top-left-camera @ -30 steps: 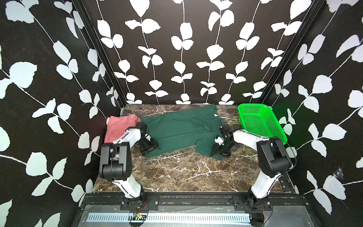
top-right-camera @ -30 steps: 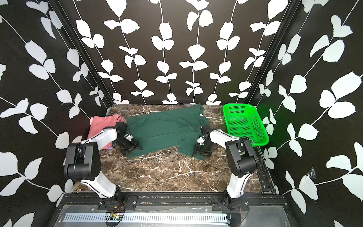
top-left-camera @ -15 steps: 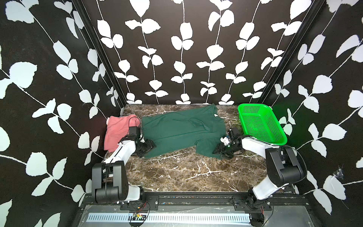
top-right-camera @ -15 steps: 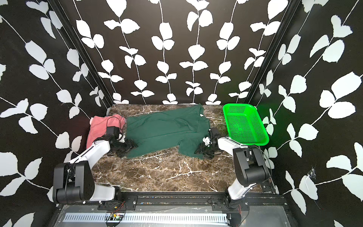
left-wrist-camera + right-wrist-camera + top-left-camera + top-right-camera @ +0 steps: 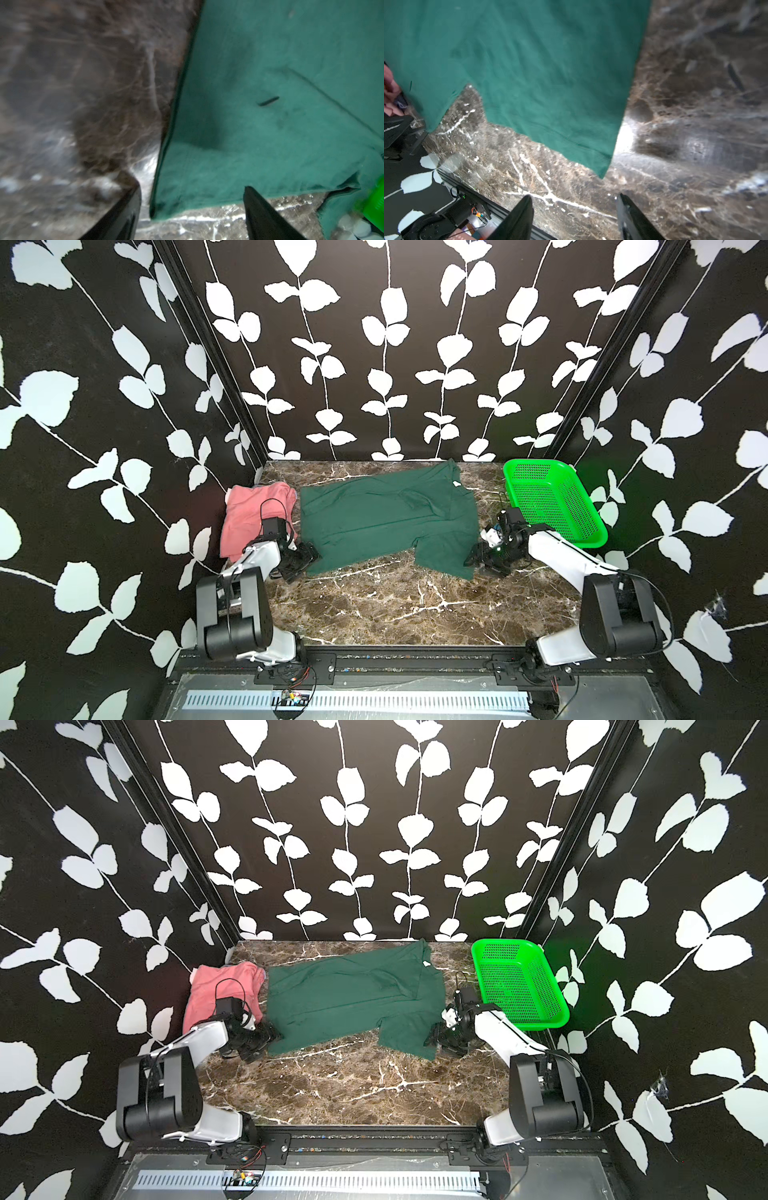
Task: Fold and stack t-shirts
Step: Fold the T-shirt.
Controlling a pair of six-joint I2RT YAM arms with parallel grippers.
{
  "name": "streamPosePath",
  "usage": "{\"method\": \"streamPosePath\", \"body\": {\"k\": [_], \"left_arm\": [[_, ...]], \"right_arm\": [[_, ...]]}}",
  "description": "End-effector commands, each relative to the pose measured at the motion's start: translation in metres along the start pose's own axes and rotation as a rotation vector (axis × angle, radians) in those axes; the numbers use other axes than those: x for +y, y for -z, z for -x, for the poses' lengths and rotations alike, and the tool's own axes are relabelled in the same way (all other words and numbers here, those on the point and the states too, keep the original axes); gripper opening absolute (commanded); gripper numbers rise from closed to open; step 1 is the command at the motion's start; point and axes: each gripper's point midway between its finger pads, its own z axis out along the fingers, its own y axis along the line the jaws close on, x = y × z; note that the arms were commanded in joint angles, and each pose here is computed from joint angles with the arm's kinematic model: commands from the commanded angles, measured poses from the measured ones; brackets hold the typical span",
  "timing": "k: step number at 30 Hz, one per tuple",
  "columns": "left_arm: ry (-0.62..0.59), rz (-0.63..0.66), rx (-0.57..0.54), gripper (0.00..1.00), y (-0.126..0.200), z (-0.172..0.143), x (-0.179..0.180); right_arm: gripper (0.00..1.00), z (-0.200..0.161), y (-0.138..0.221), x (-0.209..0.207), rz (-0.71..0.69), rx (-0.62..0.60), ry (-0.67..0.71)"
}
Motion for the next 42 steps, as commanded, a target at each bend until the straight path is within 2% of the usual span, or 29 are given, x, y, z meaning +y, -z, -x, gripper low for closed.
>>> {"method": "streamPosePath", "body": {"k": [1,5,10,17,20,22,23,24,26,27,34,42], "left_arm": [[0.022,-0.035,0.039,0.79,-0.015,-0.003,0.000],[0.034,-0.022,0.052,0.78,-0.015,-0.006,0.002],[0.027,-0.015,0.065,0.70,-0.011,-0.010,0.003],[0.035,-0.033,0.065,0.63,-0.012,-0.008,-0.001],[0.035,-0.037,0.066,0.62,-0.012,-0.006,-0.003],[0.030,-0.039,0.066,0.59,-0.012,-0.004,-0.004],[0.027,-0.042,0.063,0.52,-0.011,-0.004,-0.005],[0.027,-0.044,0.063,0.38,-0.011,-0.003,-0.006],[0.030,-0.041,0.066,0.04,-0.011,-0.005,-0.005],[0.030,-0.038,0.068,0.00,-0.010,-0.006,-0.004],[0.025,-0.002,0.086,0.00,0.005,-0.012,-0.003],[0.026,-0.054,0.135,0.00,0.056,-0.012,-0.037]], "right_arm": [[0.64,-0.009,-0.016,-0.012,-0.004,0.042,-0.023],[0.63,-0.015,-0.028,-0.022,-0.021,0.073,-0.037],[0.61,-0.022,-0.039,-0.029,-0.017,0.083,-0.060],[0.57,-0.012,-0.052,-0.030,0.002,0.083,-0.060],[0.48,-0.002,-0.053,-0.028,-0.002,0.072,-0.046],[0.32,0.004,-0.053,-0.024,0.005,0.071,-0.041],[0.24,0.006,-0.052,-0.023,0.007,0.070,-0.039],[0.13,0.007,-0.051,-0.022,0.004,0.070,-0.036],[0.00,0.008,-0.048,-0.022,-0.004,0.073,-0.027],[0.00,0.008,-0.046,-0.022,-0.011,0.077,-0.022],[0.00,0.001,-0.025,-0.017,-0.043,0.108,-0.003],[0.00,-0.017,0.032,0.006,-0.055,0.094,0.037]]}}
